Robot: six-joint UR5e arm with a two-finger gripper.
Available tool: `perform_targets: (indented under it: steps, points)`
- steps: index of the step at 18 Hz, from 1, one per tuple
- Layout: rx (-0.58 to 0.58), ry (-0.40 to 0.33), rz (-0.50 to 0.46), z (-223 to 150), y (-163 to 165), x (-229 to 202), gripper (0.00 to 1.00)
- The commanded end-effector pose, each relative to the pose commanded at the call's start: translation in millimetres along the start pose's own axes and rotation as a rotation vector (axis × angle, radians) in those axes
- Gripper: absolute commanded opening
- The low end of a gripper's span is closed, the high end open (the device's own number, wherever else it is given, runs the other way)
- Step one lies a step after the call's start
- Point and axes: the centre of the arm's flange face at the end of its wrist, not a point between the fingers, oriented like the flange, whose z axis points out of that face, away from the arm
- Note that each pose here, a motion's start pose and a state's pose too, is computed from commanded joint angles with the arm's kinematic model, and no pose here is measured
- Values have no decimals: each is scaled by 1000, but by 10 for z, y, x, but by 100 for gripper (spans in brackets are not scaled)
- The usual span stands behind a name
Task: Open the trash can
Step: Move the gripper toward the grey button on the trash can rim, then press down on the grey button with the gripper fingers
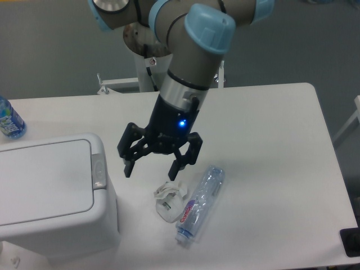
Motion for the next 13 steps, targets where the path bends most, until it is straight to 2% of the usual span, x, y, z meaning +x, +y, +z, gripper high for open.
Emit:
perform_targets:
  steps: [13]
  points:
    - [-28, 7, 11, 136, 114, 108, 100]
